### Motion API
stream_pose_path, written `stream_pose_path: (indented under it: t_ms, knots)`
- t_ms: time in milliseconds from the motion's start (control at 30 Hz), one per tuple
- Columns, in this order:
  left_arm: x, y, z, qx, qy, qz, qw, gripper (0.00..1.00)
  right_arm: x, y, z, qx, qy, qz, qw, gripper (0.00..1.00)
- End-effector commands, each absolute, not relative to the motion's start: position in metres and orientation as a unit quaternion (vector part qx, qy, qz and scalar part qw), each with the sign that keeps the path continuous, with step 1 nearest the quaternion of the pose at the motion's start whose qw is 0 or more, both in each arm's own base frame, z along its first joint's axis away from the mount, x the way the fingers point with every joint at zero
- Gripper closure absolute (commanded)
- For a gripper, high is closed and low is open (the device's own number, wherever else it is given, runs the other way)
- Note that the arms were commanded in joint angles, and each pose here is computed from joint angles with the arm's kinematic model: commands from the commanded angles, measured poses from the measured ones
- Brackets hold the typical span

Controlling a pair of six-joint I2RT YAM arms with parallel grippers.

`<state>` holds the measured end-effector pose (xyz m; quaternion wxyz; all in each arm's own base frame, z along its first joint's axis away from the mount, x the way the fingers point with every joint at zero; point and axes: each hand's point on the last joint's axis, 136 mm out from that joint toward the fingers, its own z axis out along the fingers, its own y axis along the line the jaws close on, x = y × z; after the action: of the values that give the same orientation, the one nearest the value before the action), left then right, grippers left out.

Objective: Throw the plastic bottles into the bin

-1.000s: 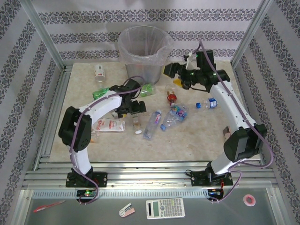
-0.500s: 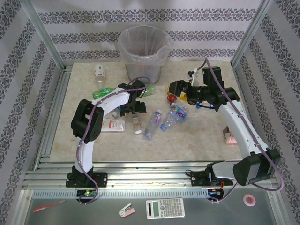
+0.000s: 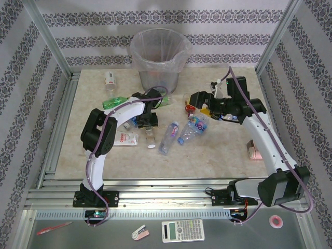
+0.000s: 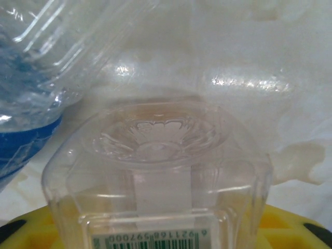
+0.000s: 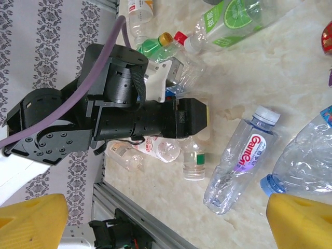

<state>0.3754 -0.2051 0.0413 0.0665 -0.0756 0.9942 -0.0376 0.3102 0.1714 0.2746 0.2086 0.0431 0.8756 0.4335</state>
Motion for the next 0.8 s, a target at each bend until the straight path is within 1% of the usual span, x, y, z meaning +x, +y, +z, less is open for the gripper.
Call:
stream_pose_path:
  t_ms: [0, 67, 233, 367, 500, 633, 767]
  knots:
    - [0.383, -0.217, 0.084, -0.069, 0.987, -0.090, 0.113, 0.60, 0.305, 0.165, 0.274, 0.039, 0.876, 0.431, 0.216, 0.02]
    - [0.387, -0.224, 0.106, -0.062, 0.981, -0.119, 0.136, 0.62, 0.306, 0.163, 0.270, 0.044, 0.876, 0.432, 0.211, 0.02]
    - [0.394, -0.222, 0.170, -0.085, 0.958, -0.183, 0.204, 0.62, 0.308, 0.163, 0.264, 0.044, 0.878, 0.432, 0.203, 0.02]
    - [0.404, -0.221, 0.225, -0.113, 0.924, -0.261, 0.255, 0.64, 0.311, 0.162, 0.263, 0.044, 0.877, 0.433, 0.203, 0.02]
    - [0.416, -0.216, 0.271, -0.150, 0.881, -0.338, 0.294, 0.64, 0.314, 0.162, 0.263, 0.044, 0.877, 0.435, 0.199, 0.02]
    - [0.424, -0.206, 0.299, -0.178, 0.850, -0.380, 0.318, 0.66, 0.315, 0.163, 0.264, 0.040, 0.875, 0.439, 0.199, 0.02]
    - [0.433, -0.196, 0.313, -0.193, 0.838, -0.388, 0.333, 0.66, 0.315, 0.167, 0.272, 0.031, 0.867, 0.454, 0.202, 0.02]
